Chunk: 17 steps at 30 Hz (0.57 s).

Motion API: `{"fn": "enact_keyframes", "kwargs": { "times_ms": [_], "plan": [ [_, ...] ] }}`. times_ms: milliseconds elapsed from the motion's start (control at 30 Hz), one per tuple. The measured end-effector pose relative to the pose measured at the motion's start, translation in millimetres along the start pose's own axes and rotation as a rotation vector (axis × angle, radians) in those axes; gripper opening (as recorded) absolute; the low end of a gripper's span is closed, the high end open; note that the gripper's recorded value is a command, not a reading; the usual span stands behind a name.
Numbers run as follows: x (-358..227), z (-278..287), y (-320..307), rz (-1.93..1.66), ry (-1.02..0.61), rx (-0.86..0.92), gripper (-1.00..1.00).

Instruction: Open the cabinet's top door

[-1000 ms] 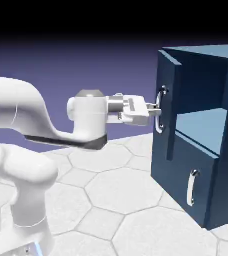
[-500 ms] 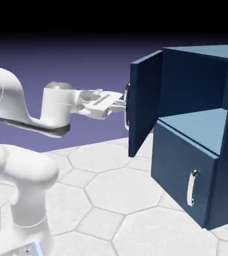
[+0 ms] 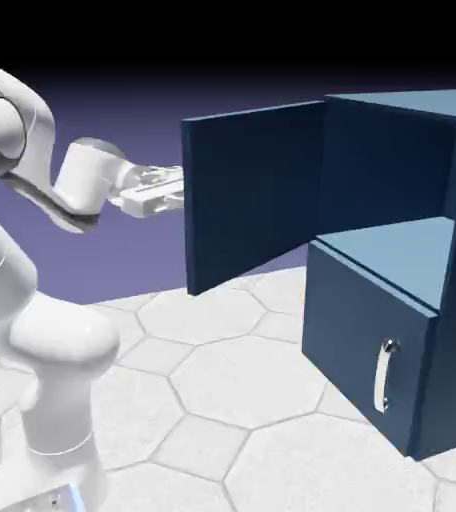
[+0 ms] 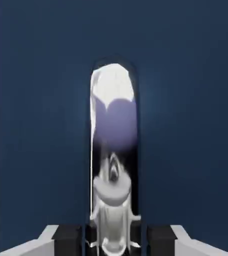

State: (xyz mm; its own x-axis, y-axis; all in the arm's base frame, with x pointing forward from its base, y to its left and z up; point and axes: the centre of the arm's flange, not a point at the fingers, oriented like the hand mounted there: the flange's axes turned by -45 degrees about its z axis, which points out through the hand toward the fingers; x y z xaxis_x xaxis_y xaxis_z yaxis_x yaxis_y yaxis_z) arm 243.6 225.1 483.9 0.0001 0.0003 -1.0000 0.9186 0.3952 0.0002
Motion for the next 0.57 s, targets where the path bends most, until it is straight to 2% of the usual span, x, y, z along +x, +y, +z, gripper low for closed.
{"fn": "enact_keyframes", "kwargs": {
  "times_ms": [533, 567],
  "plan": [
    [0.0, -105.1, 66.3, 0.000, 0.000, 0.334, -1.00],
    [0.0, -109.5, 70.7, 0.000, 0.000, 0.351, 1.00]
  ]
}}
